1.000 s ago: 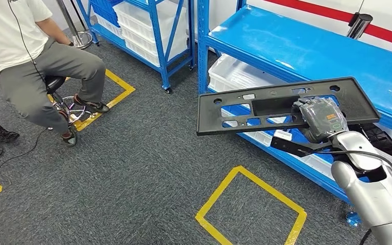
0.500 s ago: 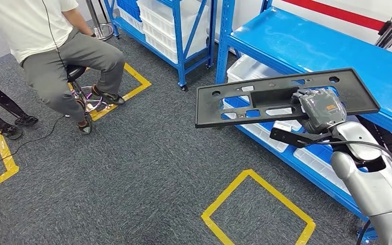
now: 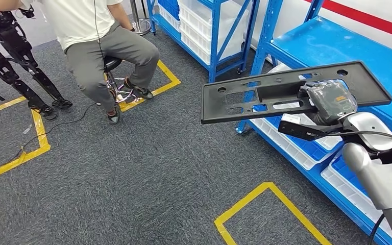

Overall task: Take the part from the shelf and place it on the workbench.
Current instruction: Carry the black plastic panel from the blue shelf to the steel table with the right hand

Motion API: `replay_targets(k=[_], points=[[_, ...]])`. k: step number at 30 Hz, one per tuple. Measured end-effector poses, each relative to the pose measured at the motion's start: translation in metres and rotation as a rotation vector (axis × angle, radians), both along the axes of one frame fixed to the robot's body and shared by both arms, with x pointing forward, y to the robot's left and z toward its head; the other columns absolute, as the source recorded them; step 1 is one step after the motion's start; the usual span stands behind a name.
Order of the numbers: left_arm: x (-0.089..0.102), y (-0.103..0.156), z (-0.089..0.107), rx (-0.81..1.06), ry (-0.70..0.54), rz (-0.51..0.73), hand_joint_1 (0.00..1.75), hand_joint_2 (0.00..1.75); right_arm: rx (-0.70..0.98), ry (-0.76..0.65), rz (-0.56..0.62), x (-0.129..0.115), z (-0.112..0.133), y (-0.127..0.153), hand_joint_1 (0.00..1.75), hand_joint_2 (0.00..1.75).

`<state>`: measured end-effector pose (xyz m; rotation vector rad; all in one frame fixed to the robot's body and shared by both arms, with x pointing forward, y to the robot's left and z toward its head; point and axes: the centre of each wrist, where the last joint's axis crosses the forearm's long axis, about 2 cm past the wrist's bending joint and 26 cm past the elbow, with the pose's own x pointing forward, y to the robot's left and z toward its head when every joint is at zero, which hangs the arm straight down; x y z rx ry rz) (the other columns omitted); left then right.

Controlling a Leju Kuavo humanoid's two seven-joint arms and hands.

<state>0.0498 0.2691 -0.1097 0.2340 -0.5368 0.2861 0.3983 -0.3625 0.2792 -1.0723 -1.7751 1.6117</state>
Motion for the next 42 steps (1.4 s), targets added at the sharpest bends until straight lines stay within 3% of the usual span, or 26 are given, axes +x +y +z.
replay_targets(k=[7,14,30,42], points=[[0.001,0.000,0.000,0.001,-0.001,0.011,0.00,1.75,-0.023,-0.065,0.020,0.021,0.058,0.016,1.75,1.75],[0.002,-0.001,0.000,-0.001,-0.003,0.011,0.00,1.75,-0.032,-0.106,0.036,0.031,0.095,0.026,1.75,1.75],[0.003,-0.002,0.000,-0.007,-0.005,0.000,0.00,1.75,-0.052,-0.058,0.072,0.035,0.091,0.044,1.75,1.75],[0.001,0.000,0.000,-0.007,-0.010,0.000,0.00,1.75,-0.047,-0.086,0.214,0.037,0.078,0.118,1.75,1.75]])
